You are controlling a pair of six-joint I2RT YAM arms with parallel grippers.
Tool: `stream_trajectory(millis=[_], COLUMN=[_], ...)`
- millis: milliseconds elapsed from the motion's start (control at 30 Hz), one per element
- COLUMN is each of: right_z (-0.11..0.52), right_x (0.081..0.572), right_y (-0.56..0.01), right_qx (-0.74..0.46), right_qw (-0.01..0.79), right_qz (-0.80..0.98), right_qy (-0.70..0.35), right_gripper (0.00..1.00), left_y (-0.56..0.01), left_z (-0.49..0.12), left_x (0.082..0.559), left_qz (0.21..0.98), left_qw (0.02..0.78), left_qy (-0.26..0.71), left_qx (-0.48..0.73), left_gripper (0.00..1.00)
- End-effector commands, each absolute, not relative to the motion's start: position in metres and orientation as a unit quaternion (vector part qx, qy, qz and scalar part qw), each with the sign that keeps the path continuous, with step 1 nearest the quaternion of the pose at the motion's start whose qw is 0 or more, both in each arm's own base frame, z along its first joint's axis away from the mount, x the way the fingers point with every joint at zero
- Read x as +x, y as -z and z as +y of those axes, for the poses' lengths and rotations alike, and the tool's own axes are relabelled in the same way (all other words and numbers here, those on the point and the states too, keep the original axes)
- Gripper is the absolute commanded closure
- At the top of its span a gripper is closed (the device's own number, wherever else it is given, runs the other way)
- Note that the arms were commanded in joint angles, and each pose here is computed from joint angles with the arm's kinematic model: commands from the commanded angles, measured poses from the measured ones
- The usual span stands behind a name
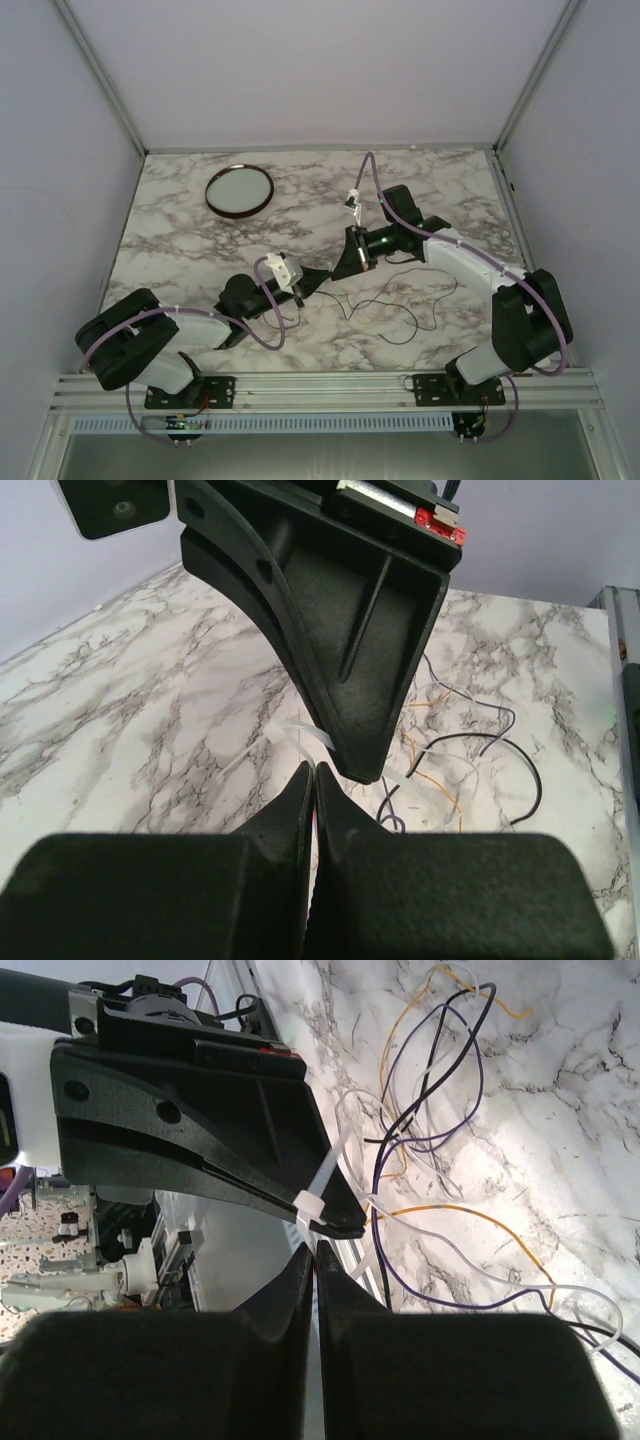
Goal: Zip-tie the wires
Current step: Tie the cable at the center of the board.
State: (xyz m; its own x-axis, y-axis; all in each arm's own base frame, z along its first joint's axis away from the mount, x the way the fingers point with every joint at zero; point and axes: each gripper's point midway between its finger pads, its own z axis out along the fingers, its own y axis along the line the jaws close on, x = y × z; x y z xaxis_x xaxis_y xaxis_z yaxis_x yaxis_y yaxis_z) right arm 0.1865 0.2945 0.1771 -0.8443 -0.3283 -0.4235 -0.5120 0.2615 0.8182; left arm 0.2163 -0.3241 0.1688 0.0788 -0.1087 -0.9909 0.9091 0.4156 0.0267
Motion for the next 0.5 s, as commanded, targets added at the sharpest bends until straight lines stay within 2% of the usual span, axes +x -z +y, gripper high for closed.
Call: stream_trajectory(millis=[0, 467], right_z=[0.3018, 0.2973], right_x=[0.2035, 0.2083], right_y=[-0.195, -0.1919], right_qx=[-0.275, -0.272], right_qw=[0.109, 0.1], right_qz=[0.776, 0.791], right_qy=[-0.557, -0.539], right_gripper=[1.0, 1.0], left_y=[-0.1778, -0.1698], left_z=[-0.3296, -0.3284], left_x=[0.2035, 0.2125], left_qz=[0.505, 0.526], left_qw=[0.648, 0.646], left_qy=[0.409, 0.39], left_qx=[0.398, 0.392], left_gripper=[1.0, 1.0])
